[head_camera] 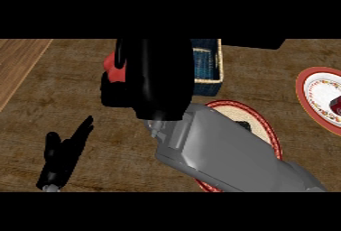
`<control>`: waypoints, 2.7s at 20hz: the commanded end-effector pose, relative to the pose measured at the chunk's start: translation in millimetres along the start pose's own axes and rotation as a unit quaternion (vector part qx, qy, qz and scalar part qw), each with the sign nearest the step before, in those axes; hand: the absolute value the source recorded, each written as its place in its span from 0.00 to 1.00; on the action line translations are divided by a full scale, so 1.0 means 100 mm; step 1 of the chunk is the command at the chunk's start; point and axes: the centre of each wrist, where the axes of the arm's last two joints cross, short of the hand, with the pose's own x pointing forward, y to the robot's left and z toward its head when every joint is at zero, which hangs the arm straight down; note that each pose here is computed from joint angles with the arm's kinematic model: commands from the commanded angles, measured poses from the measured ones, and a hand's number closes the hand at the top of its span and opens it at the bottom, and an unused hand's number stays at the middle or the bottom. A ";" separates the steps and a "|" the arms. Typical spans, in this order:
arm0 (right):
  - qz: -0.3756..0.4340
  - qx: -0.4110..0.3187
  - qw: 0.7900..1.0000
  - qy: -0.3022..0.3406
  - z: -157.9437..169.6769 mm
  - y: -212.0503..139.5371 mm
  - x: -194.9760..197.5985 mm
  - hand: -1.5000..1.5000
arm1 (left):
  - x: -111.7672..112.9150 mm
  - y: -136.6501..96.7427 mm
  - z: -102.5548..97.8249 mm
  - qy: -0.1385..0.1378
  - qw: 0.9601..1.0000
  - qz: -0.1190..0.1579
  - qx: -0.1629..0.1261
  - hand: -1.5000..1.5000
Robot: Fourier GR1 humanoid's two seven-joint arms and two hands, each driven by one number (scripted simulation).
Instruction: Pick the bell pepper from the placemat and place it in the basket
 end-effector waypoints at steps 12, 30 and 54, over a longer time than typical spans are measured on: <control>-0.025 -0.086 0.985 0.147 -0.78 -0.43 0.95 1.00 | -0.25 0.05 -0.02 0.062 0.998 0.009 0.025 0.50; -0.108 -0.075 0.971 0.201 -1.33 -0.05 0.36 1.00 | -0.29 0.00 0.03 0.054 0.998 0.021 0.019 0.50; 0.023 -0.076 0.976 0.204 -1.41 0.42 -0.31 0.00 | -0.38 0.23 0.07 0.067 0.997 0.026 0.039 0.50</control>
